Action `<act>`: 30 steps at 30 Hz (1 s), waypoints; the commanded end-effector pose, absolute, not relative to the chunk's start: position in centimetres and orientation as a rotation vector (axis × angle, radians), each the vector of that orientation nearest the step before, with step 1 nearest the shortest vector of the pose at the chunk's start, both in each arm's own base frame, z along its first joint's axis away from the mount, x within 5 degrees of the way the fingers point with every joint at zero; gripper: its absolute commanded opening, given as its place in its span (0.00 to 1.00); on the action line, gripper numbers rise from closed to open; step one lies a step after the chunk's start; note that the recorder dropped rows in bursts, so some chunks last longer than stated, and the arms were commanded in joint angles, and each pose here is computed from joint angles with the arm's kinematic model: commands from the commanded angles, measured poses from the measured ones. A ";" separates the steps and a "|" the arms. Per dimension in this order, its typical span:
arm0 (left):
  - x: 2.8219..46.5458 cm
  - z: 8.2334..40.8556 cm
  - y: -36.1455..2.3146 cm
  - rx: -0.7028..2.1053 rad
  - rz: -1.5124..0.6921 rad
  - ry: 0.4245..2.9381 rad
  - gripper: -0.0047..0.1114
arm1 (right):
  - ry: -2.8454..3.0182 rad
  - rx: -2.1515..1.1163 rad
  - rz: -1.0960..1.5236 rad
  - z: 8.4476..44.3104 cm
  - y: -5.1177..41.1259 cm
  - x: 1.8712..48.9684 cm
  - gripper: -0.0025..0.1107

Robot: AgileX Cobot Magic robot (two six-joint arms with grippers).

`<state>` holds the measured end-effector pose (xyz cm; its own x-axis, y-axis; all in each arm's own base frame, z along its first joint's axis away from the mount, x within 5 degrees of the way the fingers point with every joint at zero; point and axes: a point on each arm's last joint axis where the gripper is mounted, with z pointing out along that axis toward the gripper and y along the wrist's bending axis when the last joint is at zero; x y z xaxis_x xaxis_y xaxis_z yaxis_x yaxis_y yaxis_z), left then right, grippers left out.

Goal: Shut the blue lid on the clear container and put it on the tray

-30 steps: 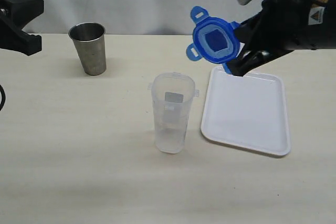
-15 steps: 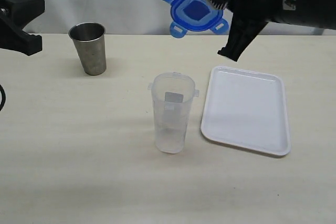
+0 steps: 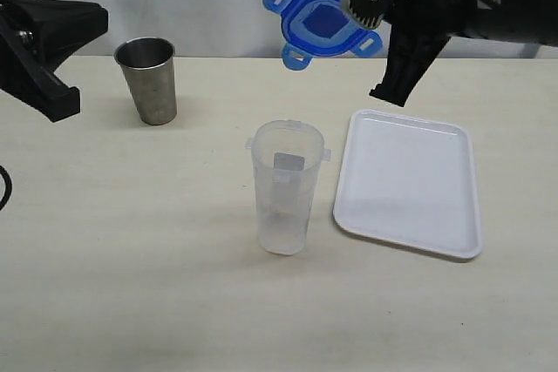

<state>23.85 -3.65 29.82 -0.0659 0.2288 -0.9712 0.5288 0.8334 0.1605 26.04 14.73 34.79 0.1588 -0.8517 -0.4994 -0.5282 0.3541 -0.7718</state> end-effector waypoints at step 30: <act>24.8 29.0 -0.4 0.329 -0.001 1.802 0.04 | 1.424 -1.481 -0.799 30.7 21.3 26.3 0.06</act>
